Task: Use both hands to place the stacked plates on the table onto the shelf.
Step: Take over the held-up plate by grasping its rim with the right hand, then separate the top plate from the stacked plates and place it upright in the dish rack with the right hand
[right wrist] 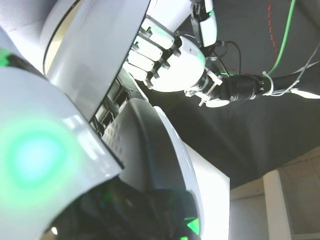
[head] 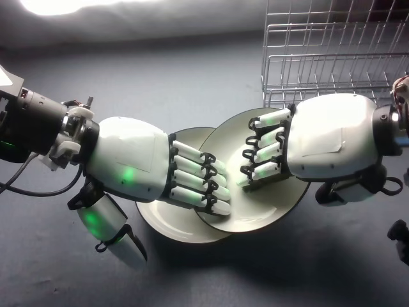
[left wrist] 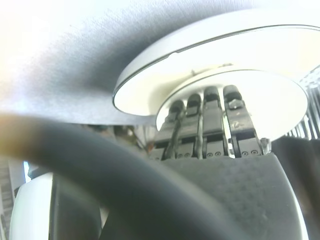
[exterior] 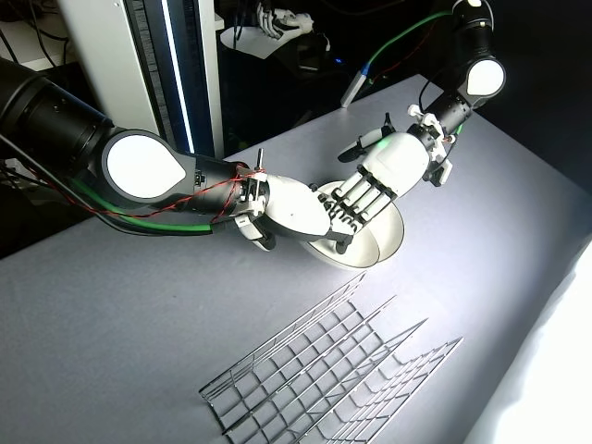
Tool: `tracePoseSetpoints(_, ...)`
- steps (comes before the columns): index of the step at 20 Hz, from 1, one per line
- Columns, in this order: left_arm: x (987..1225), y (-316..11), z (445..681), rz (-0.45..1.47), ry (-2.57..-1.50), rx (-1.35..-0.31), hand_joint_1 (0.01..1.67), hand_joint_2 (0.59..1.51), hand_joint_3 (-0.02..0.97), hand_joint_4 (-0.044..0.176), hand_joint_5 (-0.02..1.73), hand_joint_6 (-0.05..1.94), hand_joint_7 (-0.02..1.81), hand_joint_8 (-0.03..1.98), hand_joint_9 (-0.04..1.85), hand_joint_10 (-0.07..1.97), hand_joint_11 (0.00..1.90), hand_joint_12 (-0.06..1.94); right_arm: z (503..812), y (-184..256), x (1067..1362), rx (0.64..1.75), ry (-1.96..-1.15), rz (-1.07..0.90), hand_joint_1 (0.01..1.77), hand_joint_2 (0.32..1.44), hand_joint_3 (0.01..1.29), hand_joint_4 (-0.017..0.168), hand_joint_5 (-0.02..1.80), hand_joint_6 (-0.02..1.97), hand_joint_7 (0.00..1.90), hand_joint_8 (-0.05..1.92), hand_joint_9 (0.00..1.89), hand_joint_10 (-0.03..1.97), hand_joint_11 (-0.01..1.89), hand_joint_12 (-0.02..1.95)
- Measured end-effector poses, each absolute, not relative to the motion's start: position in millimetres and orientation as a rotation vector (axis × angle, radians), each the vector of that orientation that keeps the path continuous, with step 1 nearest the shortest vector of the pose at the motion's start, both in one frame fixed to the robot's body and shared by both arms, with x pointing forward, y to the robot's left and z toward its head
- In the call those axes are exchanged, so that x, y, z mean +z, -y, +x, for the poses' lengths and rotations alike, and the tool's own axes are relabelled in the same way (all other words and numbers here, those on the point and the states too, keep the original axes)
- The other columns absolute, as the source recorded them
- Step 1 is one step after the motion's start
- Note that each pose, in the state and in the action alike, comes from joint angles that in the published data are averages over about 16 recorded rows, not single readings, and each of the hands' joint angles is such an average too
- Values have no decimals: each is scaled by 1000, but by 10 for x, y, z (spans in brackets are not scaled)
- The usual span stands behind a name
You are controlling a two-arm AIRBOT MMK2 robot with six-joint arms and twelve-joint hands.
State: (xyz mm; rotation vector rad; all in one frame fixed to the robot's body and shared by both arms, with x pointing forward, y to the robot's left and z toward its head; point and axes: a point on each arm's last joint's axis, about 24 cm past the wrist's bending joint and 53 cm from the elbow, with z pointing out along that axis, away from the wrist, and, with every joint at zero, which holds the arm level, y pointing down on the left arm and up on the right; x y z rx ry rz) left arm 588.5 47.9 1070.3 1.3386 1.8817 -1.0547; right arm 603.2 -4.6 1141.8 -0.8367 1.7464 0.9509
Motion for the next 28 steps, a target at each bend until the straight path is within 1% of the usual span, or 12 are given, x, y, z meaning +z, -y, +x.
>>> tracePoseSetpoints(4, 10704, -483, 5897, 1337, -1882, -1055, 14, 1131, 9, -7, -15, -31, -12, -20, 17, 6, 15, 6, 6002, 20, 11439, 969, -1736, -844, 1208, 996, 14, -3, 569, 130, 583, 62, 584, 88, 338, 1094)
tracePoseSetpoints(7, 10724, -482, 5912, 1335, -1879, -1055, 14, 1132, 9, -7, -15, -32, -10, -16, 16, 7, 15, 6, 5978, 2, 11458, 983, -1727, -849, 1223, 981, 14, -5, 676, 245, 729, 123, 739, 170, 510, 1125)
tracePoseSetpoints(11, 10789, -520, 5966, 1326, -1871, -1040, 14, 1134, 9, -3, -12, -24, -5, -8, 16, 7, 14, 6, 5949, -13, 11486, 998, -1715, -857, 1239, 959, 13, -8, 792, 406, 885, 212, 898, 308, 746, 1059)
tracePoseSetpoints(15, 10919, -624, 6069, 1297, -1859, -1007, 14, 1136, 8, -2, -7, -15, 2, 0, 15, 7, 14, 5, 5935, -16, 11542, 1004, -1700, -859, 1248, 936, 13, -7, 838, 570, 961, 306, 977, 445, 913, 984)
tracePoseSetpoints(21, 11192, -915, 6236, 1222, -1841, -937, 14, 1136, 8, 1, 1, 0, 12, 7, 15, 7, 14, 5, 5962, -28, 11740, 1002, -1664, -847, 1270, 922, 13, -2, 873, 704, 1008, 397, 1010, 620, 985, 946)
tracePoseSetpoints(28, 11465, -1440, 6393, 1105, -1844, -829, 14, 1129, 8, 0, 9, 7, 15, 8, 15, 8, 14, 4, 6008, -41, 12088, 1015, -1614, -793, 1310, 923, 14, 3, 941, 811, 1078, 479, 1062, 703, 975, 947)
